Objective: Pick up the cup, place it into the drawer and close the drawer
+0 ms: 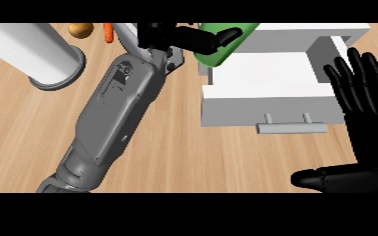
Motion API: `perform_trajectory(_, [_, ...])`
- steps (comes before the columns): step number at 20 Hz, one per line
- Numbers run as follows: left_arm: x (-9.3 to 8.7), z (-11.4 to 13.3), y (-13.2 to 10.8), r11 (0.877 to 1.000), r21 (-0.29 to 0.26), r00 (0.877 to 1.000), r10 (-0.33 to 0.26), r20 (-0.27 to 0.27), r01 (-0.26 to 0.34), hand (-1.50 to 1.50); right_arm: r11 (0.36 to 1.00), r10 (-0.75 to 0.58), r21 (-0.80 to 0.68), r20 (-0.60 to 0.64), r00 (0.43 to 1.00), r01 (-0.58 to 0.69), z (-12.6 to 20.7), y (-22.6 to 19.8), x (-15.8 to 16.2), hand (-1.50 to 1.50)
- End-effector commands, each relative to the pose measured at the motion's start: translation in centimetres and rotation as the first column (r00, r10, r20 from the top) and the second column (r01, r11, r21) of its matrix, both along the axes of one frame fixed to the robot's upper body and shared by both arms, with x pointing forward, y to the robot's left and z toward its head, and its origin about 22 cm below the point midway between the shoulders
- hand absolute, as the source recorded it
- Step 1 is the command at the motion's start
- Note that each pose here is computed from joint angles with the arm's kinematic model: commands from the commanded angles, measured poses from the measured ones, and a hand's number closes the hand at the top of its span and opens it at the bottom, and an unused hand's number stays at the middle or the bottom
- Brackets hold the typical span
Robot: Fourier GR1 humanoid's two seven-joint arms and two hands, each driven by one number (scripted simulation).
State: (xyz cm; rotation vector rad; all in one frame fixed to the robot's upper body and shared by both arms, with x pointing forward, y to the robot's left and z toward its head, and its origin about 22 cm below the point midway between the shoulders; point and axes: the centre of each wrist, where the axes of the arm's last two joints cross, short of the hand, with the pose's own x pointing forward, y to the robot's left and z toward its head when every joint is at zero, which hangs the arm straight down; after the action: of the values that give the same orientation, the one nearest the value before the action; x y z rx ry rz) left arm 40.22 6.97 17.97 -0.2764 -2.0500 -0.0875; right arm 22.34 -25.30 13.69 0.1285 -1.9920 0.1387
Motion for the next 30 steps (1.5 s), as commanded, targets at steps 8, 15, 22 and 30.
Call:
perform_trajectory(8, [1.9,0.8,-4.7,0.998,0.059,0.997,0.019,-0.071,-0.015,1.50,1.000,0.002,-0.002,-0.007,1.000,-0.002,0.1,-0.6,2.0,-1.50])
perform_trajectory(15, [3.3,-1.3,-4.9,0.993,0.116,0.991,0.046,-0.123,-0.032,1.50,1.000,0.024,0.005,0.020,1.000,-0.024,0.2,-0.4,0.7,-1.50])
perform_trajectory(22, [2.5,-5.0,-4.9,0.977,0.213,0.992,0.050,-0.118,-0.024,1.50,0.998,0.056,0.008,0.017,0.998,-0.056,-0.1,0.8,2.1,-1.50])
perform_trajectory(30, [2.7,-3.1,-6.5,0.933,0.351,0.990,0.111,-0.087,-0.073,1.50,0.997,0.079,-0.003,0.032,0.996,-0.079,-1.3,1.0,2.6,-1.50])
